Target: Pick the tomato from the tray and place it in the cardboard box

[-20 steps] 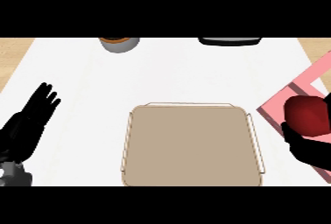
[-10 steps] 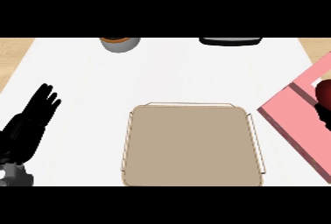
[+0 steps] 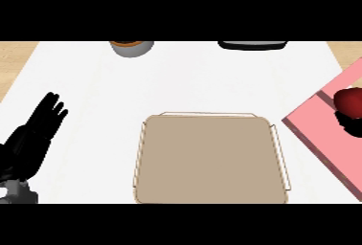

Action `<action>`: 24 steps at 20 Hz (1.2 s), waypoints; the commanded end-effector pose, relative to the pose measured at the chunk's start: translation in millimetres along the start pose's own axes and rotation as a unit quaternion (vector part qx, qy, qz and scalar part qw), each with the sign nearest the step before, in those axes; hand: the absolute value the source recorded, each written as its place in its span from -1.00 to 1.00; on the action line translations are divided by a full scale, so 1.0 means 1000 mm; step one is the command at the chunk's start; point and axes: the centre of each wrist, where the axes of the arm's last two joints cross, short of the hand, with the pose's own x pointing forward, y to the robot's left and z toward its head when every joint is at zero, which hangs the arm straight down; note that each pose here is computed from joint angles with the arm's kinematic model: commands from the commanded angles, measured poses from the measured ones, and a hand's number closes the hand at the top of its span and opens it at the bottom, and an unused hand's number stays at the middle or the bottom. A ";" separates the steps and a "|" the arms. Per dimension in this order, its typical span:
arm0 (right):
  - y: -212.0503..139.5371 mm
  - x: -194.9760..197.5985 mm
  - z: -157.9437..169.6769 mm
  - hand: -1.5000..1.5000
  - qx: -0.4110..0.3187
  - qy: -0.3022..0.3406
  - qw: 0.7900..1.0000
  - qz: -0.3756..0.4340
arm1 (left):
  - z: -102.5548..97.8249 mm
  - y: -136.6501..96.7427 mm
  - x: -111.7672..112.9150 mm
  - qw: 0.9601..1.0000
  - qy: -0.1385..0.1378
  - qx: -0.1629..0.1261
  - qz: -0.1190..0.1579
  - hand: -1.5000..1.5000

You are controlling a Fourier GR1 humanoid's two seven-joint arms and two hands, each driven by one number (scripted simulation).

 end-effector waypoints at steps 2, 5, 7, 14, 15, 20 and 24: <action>0.047 -0.031 -0.002 1.00 0.100 0.030 0.994 -0.026 | -0.011 0.008 -0.002 1.000 0.002 0.000 0.007 0.00; 0.047 -0.036 -0.010 -1.00 0.106 0.107 0.988 -0.020 | -0.005 0.000 -0.005 1.000 0.000 0.003 -0.003 0.00; 0.061 -0.062 -0.011 -1.00 0.124 0.092 0.988 -0.019 | 0.000 -0.002 0.014 1.000 -0.001 -0.003 -0.002 0.00; 0.073 -0.070 0.002 -1.00 0.050 0.028 0.990 -0.128 | -0.003 -0.010 0.002 1.000 0.001 0.001 -0.001 0.00; 0.063 -0.067 0.000 -1.00 0.030 0.034 0.986 -0.161 | -0.007 -0.003 0.000 1.000 -0.001 0.004 0.008 0.00; 0.046 -0.076 0.005 -1.00 -0.064 0.067 0.949 -0.302 | -0.004 -0.012 -0.008 1.000 0.001 0.008 0.003 0.00; 0.025 -0.110 0.018 -1.00 -0.091 0.089 0.923 -0.362 | -0.007 0.007 -0.003 1.000 -0.001 0.007 0.000 0.00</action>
